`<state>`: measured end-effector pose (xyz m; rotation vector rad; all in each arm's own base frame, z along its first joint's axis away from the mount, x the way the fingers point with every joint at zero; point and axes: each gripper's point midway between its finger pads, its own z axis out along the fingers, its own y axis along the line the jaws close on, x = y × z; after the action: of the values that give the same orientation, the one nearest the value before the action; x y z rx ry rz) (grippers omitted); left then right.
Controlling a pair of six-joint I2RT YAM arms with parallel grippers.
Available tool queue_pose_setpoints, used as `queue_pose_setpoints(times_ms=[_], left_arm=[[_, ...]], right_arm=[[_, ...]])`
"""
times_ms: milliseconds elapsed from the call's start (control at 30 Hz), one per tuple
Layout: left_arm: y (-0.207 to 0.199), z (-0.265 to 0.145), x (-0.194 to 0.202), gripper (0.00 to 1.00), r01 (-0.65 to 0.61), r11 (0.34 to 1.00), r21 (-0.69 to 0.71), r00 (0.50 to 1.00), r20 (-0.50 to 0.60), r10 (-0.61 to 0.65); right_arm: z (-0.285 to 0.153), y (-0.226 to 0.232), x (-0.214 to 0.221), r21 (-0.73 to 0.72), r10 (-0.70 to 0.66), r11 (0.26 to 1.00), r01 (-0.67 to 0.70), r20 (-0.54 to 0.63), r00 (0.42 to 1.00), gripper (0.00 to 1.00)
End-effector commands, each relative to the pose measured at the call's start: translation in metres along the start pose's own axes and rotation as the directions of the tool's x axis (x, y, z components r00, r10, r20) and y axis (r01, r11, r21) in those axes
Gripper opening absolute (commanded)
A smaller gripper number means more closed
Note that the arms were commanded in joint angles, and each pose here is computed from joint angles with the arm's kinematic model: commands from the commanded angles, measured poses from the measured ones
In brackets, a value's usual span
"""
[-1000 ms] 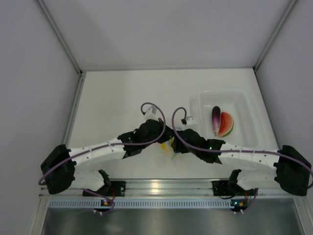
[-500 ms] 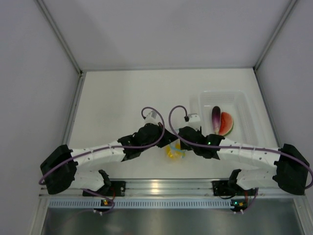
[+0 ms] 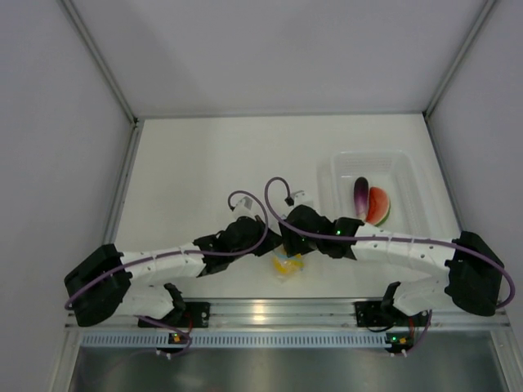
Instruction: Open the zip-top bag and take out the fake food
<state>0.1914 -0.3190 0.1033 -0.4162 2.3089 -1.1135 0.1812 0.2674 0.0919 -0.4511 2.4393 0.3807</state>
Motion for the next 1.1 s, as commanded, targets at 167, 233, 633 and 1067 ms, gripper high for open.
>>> queue_pose_setpoints(times_ms=[167,233,633,1067], left_arm=[[-0.011,-0.014,-0.009,0.00,0.014,0.997,0.078,0.999,0.051,-0.018],[-0.010,-0.017,-0.011,0.00,0.009,0.997,0.080,0.998,0.064,-0.014],[-0.005,-0.023,-0.018,0.00,-0.003,0.998,0.064,0.995,0.098,-0.003],[-0.003,-0.016,-0.007,0.00,-0.036,0.998,0.052,0.998,0.045,0.033]], right_arm=[[-0.009,0.052,0.014,-0.190,-0.035,0.981,0.025,-0.046,0.998,0.64],[-0.008,0.051,0.026,-0.186,-0.051,0.982,0.036,-0.072,0.996,0.65],[0.016,0.028,0.038,-0.037,-0.034,0.999,0.031,-0.073,0.997,0.73],[0.035,0.033,-0.019,0.070,-0.082,0.995,0.075,0.111,0.990,0.83]])
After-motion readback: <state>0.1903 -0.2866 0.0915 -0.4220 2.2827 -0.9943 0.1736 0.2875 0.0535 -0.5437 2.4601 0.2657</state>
